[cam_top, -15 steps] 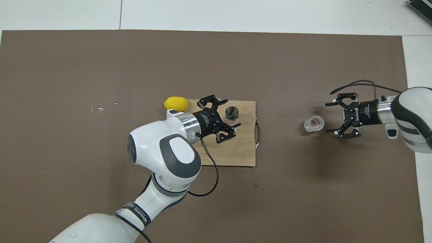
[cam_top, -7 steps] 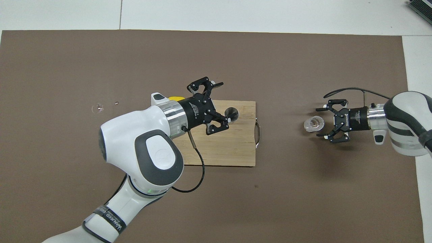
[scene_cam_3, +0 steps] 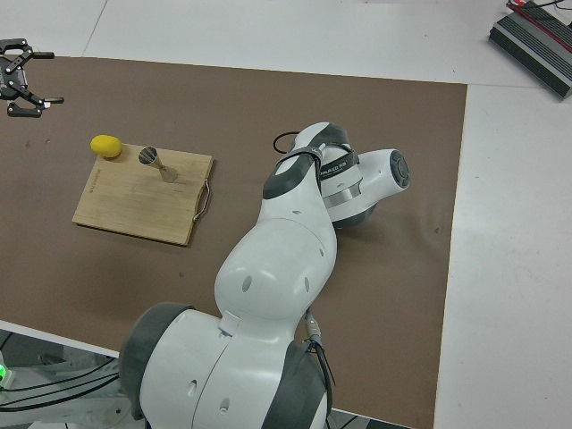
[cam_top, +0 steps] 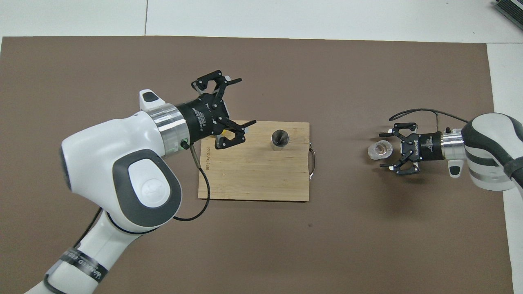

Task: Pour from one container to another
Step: 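Return the left arm to rest while the right gripper lifts the glass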

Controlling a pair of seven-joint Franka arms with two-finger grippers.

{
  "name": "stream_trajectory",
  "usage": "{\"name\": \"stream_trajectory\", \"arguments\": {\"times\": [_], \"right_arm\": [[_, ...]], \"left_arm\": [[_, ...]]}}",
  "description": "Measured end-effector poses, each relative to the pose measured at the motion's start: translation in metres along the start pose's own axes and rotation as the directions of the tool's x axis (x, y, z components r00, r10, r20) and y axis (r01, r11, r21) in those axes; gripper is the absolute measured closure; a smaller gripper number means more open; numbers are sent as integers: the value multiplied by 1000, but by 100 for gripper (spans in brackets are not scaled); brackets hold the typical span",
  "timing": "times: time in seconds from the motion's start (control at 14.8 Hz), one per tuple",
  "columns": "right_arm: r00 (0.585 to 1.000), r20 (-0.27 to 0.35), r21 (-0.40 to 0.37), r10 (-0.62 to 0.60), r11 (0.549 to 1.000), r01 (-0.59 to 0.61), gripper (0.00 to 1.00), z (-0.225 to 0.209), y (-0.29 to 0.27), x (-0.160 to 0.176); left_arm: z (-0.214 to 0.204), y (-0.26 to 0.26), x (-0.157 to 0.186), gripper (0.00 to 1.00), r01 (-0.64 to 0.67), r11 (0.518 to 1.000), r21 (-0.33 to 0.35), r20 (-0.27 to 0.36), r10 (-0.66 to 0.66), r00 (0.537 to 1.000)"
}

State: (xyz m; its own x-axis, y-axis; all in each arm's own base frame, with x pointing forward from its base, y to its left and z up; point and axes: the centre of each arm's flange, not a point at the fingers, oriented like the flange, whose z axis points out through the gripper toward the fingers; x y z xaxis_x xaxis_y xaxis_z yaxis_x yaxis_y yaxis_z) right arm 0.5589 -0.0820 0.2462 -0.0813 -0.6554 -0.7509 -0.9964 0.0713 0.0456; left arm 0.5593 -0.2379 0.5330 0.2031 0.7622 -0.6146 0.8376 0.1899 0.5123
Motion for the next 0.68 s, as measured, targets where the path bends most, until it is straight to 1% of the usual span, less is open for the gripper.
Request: {"name": "stream_trajectory", "arguments": {"times": [0.07, 0.2, 0.27, 0.34, 0.41, 0.47, 0.54, 0.61, 0.68], "right_arm": [[1000, 9, 4, 4, 1000, -4, 22, 0, 0, -1], [999, 31, 16, 11, 1000, -11, 44, 0, -1, -3], [999, 32, 18, 9, 1000, -10, 49, -1, -1, -4], [1000, 31, 21, 6, 1000, -7, 49, -3, -1, -6], [1000, 29, 26, 0, 1000, -1, 49, -6, -2, -9], [1000, 26, 33, -9, 999, 8, 49, -10, -3, -15], [1000, 22, 40, -19, 999, 18, 49, -14, -4, -23], [999, 17, 44, -28, 999, 27, 49, -17, -5, -34], [1000, 12, 44, -29, 999, 29, 49, -17, -6, -50]], "left_arm": [[-9, 11, 13, 0, -49, 999, -12, -50, 49, 998], [-26, 31, 41, 0, -157, 987, -14, -160, 153, 975], [-33, 39, 53, 0, -225, 974, 7, -219, 221, 950], [-39, 44, 63, 0, -301, 952, 59, -277, 305, 911], [-42, 46, 71, 0, -368, 919, 143, -324, 395, 860], [-46, 47, 77, 0, -416, 876, 243, -359, 479, 801], [-51, 49, 82, 0, -446, 830, 335, -381, 553, 741], [-58, 51, 84, 0, -473, 780, 411, -384, 618, 686], [-66, 52, 88, 0, -505, 715, 484, -359, 689, 630]]}}
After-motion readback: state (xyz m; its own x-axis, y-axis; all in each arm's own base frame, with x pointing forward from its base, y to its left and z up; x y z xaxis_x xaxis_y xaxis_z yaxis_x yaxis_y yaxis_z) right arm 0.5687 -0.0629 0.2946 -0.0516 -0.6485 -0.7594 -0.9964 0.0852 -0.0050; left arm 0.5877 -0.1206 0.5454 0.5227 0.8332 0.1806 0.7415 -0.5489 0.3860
